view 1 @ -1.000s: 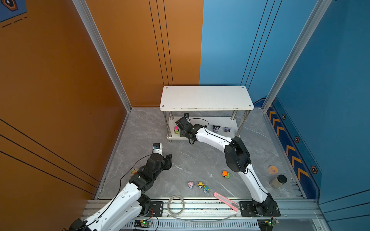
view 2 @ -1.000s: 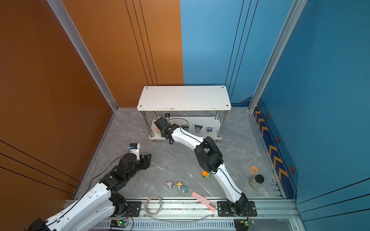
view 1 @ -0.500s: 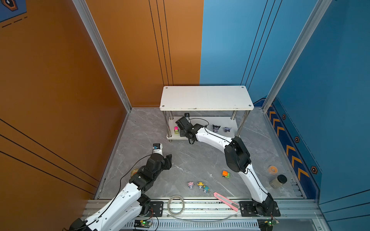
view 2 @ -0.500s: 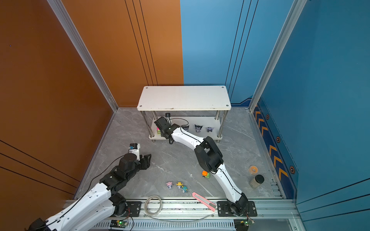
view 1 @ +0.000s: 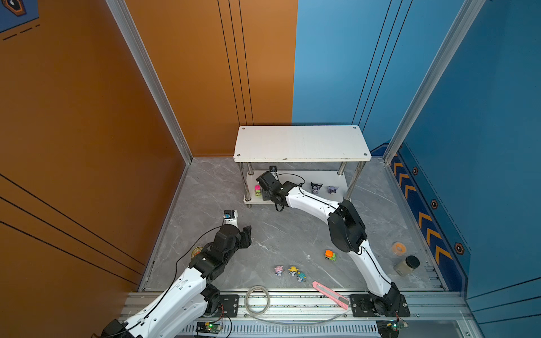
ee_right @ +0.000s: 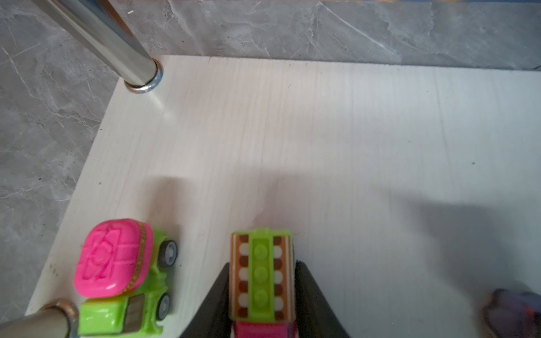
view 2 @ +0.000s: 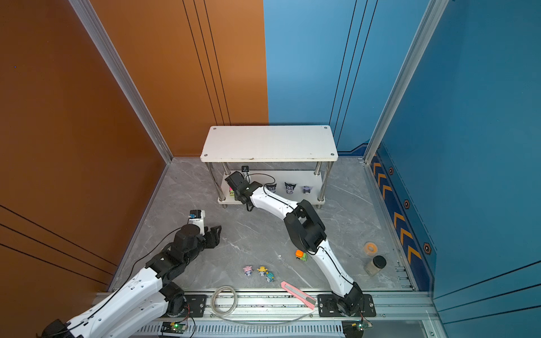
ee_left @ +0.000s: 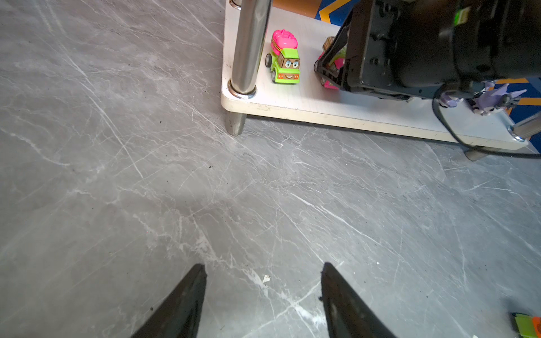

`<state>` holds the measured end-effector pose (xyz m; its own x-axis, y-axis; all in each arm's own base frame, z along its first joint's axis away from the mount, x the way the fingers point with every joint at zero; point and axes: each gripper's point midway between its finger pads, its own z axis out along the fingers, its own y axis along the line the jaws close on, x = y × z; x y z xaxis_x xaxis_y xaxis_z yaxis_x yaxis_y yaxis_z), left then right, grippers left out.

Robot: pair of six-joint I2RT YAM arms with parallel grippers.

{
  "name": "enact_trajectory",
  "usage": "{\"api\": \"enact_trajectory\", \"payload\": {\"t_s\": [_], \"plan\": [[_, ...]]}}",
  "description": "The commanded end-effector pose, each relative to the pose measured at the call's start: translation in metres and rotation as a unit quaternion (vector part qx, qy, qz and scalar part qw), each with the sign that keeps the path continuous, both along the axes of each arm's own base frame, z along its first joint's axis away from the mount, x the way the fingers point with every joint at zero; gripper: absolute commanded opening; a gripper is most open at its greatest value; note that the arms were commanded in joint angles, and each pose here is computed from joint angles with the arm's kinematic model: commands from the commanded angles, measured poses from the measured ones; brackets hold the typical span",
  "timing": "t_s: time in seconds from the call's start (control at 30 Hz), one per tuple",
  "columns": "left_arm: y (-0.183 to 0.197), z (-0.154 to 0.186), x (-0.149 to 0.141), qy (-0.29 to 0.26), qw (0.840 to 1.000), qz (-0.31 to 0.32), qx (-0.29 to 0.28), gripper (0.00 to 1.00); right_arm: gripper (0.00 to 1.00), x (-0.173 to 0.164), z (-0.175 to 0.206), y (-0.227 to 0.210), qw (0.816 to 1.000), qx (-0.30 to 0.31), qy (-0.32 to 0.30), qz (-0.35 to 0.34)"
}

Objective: Organize plastic toys on shelves
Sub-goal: Place the plastic toy on the shelf.

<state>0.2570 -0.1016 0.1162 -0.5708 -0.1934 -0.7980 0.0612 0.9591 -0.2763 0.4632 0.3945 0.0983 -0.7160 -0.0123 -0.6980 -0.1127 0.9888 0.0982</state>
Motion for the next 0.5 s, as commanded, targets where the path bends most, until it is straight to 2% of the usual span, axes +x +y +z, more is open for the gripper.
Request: {"api": "enact_trajectory", "payload": {"t_s": [0.0,0.47], "plan": [[0.0009,-0.0025,0.0000,-0.001,1.000,0.001,-0.008,0.64,0.37,-0.0012,0.0011,0.0045,1.000,0.005,0.003,-0.002],[0.0012,0.0000,-0.0009,-0.003,1.000,0.001,-0.010,0.64,0.49,-0.0084,0.0111,0.0070,1.000,0.010,0.001,0.000]]}}
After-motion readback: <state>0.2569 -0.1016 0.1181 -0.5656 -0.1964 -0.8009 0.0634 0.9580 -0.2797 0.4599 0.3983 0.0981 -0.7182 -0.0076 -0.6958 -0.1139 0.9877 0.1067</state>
